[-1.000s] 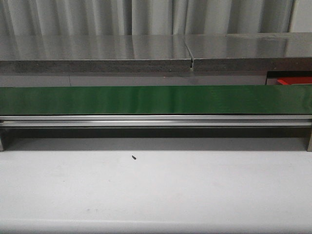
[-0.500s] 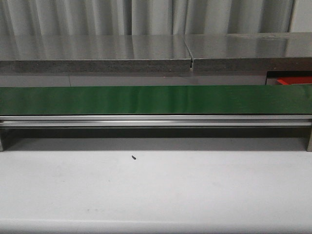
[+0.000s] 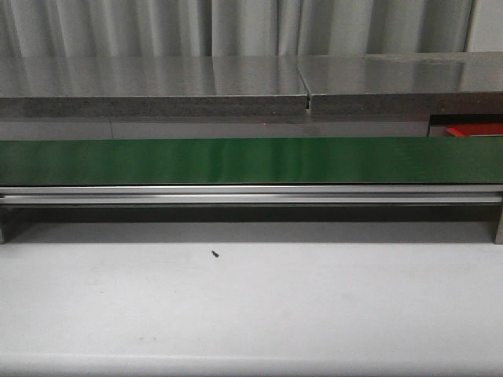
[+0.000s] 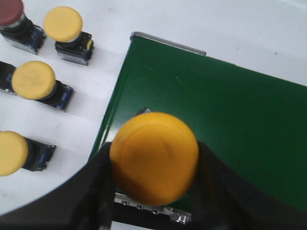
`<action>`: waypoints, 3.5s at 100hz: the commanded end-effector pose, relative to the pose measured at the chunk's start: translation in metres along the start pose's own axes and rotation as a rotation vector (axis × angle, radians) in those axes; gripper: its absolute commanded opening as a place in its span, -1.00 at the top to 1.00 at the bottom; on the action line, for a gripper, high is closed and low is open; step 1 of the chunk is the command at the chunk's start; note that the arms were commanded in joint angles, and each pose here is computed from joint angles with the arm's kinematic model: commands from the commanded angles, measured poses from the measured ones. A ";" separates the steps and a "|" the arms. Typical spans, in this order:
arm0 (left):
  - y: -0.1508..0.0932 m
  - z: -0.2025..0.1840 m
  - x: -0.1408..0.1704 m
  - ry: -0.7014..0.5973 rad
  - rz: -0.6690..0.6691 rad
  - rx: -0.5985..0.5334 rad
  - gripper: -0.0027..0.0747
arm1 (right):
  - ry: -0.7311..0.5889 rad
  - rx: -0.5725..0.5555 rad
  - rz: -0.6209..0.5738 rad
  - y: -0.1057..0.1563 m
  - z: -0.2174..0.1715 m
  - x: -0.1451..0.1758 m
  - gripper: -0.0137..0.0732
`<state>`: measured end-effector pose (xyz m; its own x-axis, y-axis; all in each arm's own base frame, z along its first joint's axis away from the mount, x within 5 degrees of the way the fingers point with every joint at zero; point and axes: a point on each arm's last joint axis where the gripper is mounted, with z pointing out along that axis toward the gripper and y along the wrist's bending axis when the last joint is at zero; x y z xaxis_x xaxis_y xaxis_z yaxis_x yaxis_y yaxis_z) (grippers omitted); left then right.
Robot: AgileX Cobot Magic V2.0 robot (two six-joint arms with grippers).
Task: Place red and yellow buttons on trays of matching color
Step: 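Grasp the yellow button with the left gripper and set it on the conveyor, then move the left gripper over a red-capped button on the table, then grasp the red button with the left gripper and set it on the conveyor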
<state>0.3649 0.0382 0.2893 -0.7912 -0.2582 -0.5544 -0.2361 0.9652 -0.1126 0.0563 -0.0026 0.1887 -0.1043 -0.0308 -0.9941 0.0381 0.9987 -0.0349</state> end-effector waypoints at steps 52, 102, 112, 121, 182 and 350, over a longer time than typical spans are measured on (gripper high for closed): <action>-0.011 0.022 -0.019 0.023 0.003 0.060 0.54 | -0.095 -0.001 -0.009 0.000 -0.002 -0.008 0.84; -0.015 -0.022 -0.030 -0.081 0.025 0.086 -0.78 | -0.095 -0.001 -0.009 0.000 -0.002 -0.008 0.84; -0.014 -0.044 -0.028 -0.101 0.038 0.080 -0.78 | -0.095 -0.001 -0.009 0.000 -0.002 -0.008 0.84; -0.012 -0.063 -0.024 -0.145 0.054 0.063 -0.78 | -0.095 -0.001 -0.009 0.000 -0.002 -0.008 0.84; 0.129 -0.096 0.038 -0.160 -0.275 -0.298 -0.78 | -0.095 -0.001 -0.009 0.000 -0.002 -0.008 0.84; 0.187 0.050 0.044 -0.101 -0.406 -0.282 0.10 | -0.095 -0.001 -0.009 0.000 -0.002 -0.008 0.84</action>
<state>0.3074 0.2077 0.1777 -0.6093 -0.6198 -0.4946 -0.6743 0.7332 -0.0882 0.0563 -0.0026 0.1887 -0.1043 -0.0308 -0.9941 0.0381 0.9987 -0.0349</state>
